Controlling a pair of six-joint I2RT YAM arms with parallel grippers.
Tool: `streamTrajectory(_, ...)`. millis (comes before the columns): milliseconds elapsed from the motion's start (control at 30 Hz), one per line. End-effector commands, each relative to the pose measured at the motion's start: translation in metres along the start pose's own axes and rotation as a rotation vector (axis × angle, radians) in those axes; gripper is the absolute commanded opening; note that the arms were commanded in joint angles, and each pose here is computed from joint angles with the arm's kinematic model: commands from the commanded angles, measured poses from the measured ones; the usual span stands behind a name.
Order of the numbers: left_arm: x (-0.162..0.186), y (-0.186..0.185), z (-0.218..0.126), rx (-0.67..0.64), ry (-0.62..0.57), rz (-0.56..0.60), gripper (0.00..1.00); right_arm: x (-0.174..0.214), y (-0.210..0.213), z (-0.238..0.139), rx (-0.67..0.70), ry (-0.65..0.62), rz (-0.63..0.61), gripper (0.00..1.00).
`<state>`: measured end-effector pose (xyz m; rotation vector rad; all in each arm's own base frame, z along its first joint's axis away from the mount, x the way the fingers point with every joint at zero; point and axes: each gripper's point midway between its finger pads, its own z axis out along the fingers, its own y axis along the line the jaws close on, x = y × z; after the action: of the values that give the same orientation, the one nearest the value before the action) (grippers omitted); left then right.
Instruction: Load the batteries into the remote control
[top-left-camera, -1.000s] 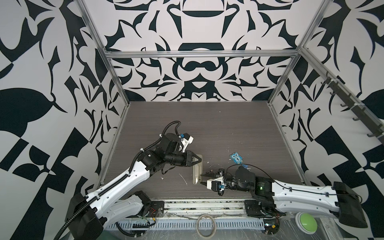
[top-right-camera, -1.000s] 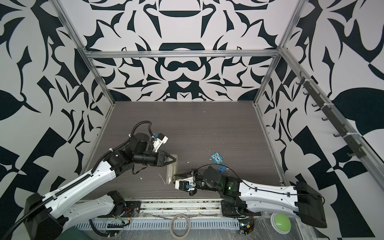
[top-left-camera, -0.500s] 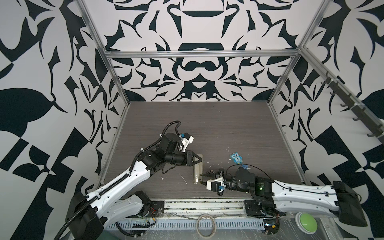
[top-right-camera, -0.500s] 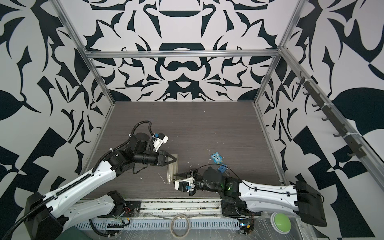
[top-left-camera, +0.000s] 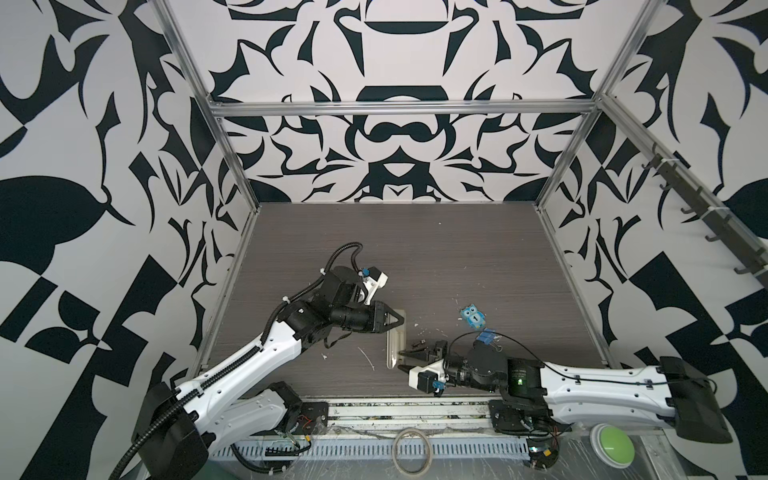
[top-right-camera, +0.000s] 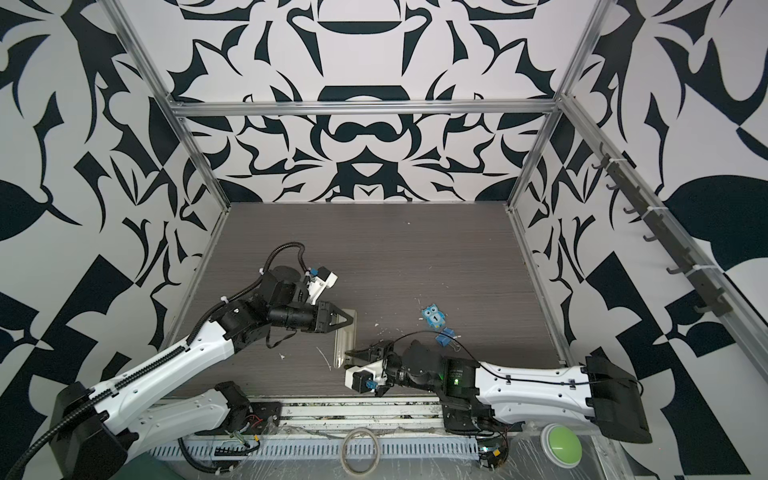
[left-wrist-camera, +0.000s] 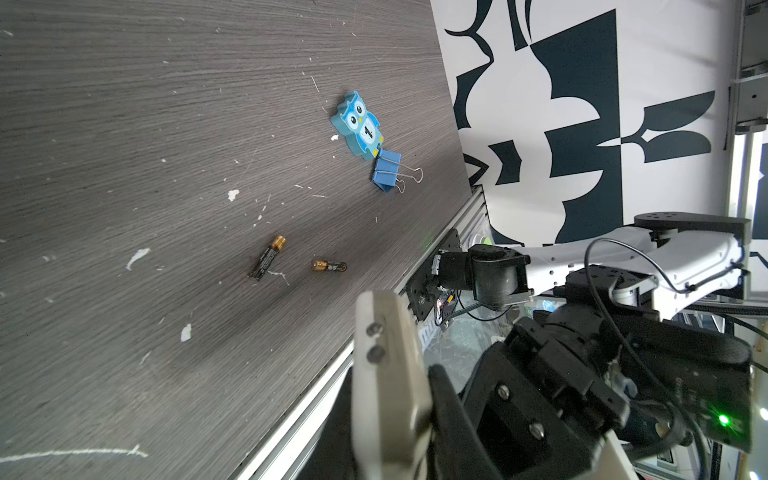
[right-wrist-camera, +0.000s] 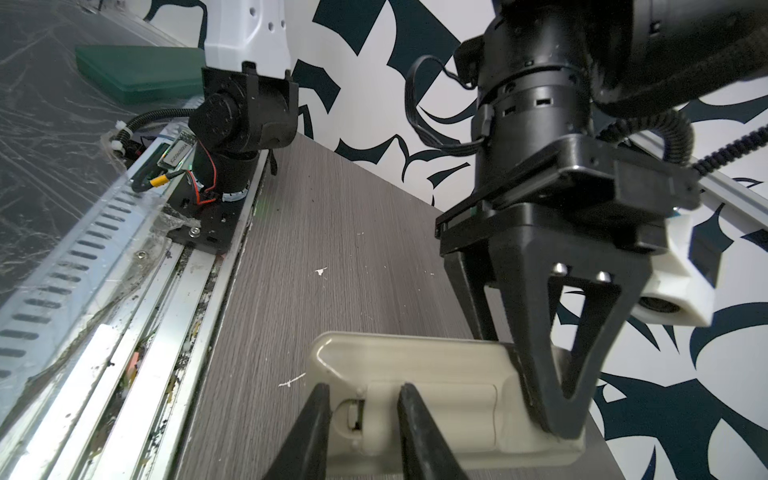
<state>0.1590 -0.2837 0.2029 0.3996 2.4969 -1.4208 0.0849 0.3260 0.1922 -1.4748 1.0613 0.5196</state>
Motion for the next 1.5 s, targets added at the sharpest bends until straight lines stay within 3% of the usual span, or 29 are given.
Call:
streamTrajectory(0, 0.005, -0.007, -0.001, 0.044, 0.022, -0.008, 0.0, -0.017, -0.021, 0.0, 0.086, -0.026, -0.025, 0.31)
streamTrajectory(833, 0.005, -0.01, -0.002, 0.056, 0.024, -0.007, 0.0, -0.012, -0.022, 0.002, 0.107, -0.003, -0.037, 0.29)
streamTrajectory(1467, 0.007, 0.0, 0.001, 0.014, 0.038, -0.019, 0.0, -0.008, -0.051, -0.005, 0.265, 0.048, -0.028, 0.2)
